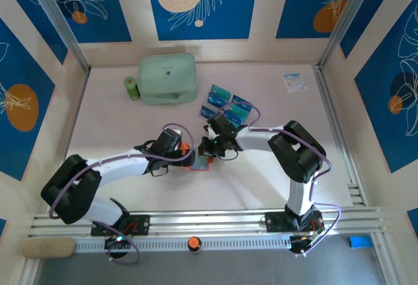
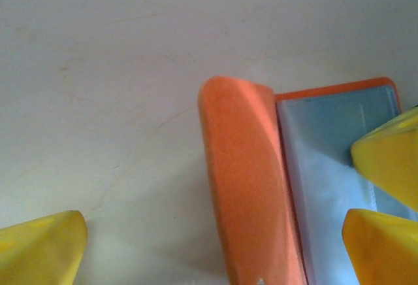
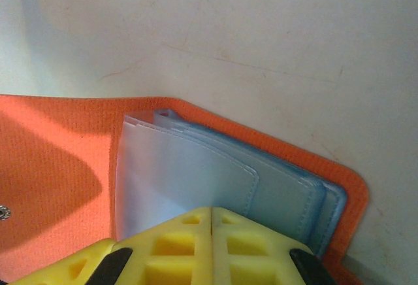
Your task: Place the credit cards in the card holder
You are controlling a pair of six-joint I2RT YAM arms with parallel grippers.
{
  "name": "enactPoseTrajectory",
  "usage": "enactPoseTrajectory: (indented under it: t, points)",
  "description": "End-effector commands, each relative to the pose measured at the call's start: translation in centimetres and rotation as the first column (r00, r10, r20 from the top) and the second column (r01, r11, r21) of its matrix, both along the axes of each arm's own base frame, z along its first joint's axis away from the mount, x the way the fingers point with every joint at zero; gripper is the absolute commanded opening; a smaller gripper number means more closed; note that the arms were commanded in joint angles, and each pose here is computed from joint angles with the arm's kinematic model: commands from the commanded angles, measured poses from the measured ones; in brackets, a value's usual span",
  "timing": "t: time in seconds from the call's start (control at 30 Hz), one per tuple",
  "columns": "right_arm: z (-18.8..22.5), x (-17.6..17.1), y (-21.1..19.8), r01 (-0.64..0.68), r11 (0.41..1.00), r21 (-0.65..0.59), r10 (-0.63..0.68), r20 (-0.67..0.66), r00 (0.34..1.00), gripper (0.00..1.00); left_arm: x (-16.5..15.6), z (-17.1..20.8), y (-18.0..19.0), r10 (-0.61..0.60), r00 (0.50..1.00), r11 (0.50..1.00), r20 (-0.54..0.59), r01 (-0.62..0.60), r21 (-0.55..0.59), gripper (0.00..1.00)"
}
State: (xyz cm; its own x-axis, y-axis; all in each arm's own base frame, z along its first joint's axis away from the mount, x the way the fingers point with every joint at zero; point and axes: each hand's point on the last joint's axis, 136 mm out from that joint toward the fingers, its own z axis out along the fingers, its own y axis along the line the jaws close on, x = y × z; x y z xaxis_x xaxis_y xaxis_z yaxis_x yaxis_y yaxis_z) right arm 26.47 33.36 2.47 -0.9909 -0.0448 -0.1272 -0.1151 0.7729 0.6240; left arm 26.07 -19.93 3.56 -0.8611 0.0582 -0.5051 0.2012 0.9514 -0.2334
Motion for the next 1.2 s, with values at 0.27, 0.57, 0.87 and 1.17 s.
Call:
enactPoseTrajectory:
  t: [0.27, 0.57, 0.87, 1.17]
  points:
    - [2.9, 0.4, 0.2, 0.012, 0.999, 0.048, -0.013, 0.022, 1.000, 0.01, -0.5, -1.7, 0.2, -0.014, 0.999, 1.000, -0.033, 0.014, -0.001, 0.88]
    - [2.8, 0.5, -0.2, 0.038, 0.998, 0.050, -0.039, 0.019, 0.999, 0.21, -0.5, -1.7, 0.2, -0.010, 1.000, 1.000, -0.028, 0.010, -0.009, 0.87]
    - [2.4, -0.4, -0.5, 0.045, 0.998, 0.052, -0.045, 0.005, 0.999, 0.25, -0.5, -0.8, 0.3, 0.012, 1.000, 1.000, -0.009, -0.012, -0.027, 0.86]
    - [4.3, -1.3, -1.2, 0.033, 0.999, 0.042, -0.035, 0.053, 0.998, 0.25, 0.1, 1.0, 0.1, 0.019, 1.000, 0.999, 0.023, -0.018, -0.047, 0.91]
